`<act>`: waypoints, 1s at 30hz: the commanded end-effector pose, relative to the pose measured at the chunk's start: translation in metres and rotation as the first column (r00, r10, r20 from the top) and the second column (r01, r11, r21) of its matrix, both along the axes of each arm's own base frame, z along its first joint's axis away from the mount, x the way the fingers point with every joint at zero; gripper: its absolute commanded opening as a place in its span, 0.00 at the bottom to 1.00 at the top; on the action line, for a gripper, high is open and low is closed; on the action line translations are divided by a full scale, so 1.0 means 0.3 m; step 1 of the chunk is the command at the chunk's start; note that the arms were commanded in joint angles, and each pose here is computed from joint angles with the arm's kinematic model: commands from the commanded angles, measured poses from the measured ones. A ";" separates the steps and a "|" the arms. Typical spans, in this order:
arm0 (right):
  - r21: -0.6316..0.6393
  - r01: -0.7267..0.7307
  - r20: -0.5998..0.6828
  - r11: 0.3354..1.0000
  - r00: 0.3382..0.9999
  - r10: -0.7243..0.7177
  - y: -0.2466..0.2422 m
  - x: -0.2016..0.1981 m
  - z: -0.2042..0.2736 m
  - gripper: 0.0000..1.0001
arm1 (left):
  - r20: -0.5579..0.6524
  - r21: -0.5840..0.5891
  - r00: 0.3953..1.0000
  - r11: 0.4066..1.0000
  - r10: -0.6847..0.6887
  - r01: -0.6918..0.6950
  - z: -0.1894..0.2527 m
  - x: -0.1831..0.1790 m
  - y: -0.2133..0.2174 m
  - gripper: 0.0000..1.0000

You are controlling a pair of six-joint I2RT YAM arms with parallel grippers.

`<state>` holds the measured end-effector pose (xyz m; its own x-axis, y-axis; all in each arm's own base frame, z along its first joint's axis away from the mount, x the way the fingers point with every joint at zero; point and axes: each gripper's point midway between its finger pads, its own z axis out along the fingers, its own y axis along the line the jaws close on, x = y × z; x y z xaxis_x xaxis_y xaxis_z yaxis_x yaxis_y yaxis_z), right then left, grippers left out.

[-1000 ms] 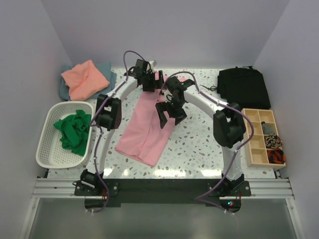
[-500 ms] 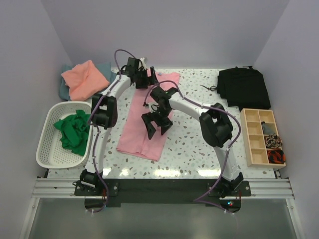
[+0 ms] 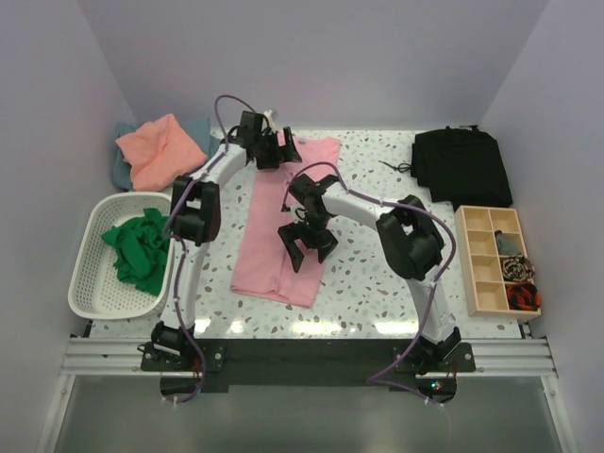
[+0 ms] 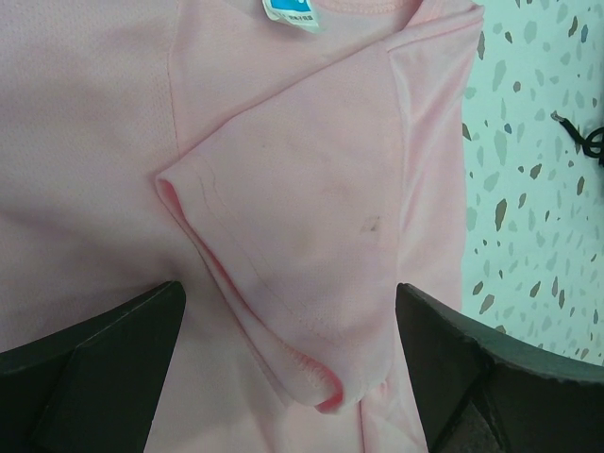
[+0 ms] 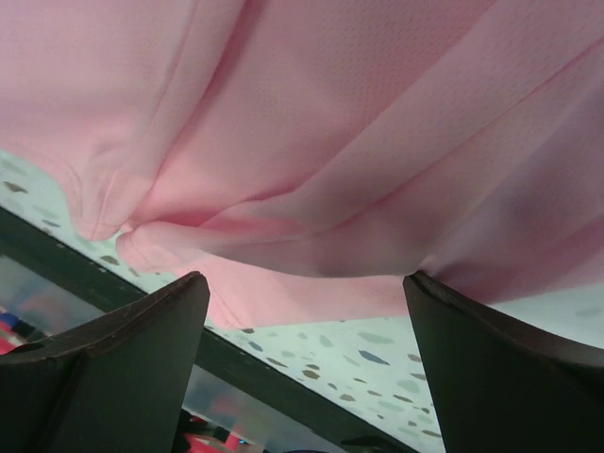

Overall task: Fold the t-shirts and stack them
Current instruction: Rotate the tshirt 90 degrees

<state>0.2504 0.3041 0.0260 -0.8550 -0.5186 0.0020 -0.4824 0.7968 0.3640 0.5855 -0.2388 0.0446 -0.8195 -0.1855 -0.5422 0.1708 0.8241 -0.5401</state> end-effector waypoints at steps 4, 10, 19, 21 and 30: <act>-0.339 -0.003 0.058 0.941 0.998 0.024 -0.257 -0.026 -0.122 0.91 | -0.156 0.127 0.984 0.989 0.089 -0.069 -0.144 -0.122 0.110 1.00; -0.248 -0.030 0.078 0.968 0.996 0.050 -0.207 -0.015 -0.065 0.91 | -0.122 0.092 0.989 0.993 0.080 -0.069 -0.093 -0.097 0.088 1.00; -0.004 0.081 0.383 0.997 0.921 -0.073 -0.118 0.143 0.339 0.94 | 0.112 0.069 0.990 0.994 0.082 -0.090 0.321 0.000 0.055 1.00; -0.020 0.124 0.407 0.992 0.907 -0.106 -0.145 0.157 0.371 0.95 | 0.117 0.105 0.987 0.987 0.111 -0.124 0.375 -0.061 0.101 1.00; -0.020 0.403 0.251 0.915 0.888 -0.385 -0.360 0.155 0.335 0.95 | -0.098 0.258 0.983 0.958 0.153 -0.123 0.279 -0.560 0.284 1.00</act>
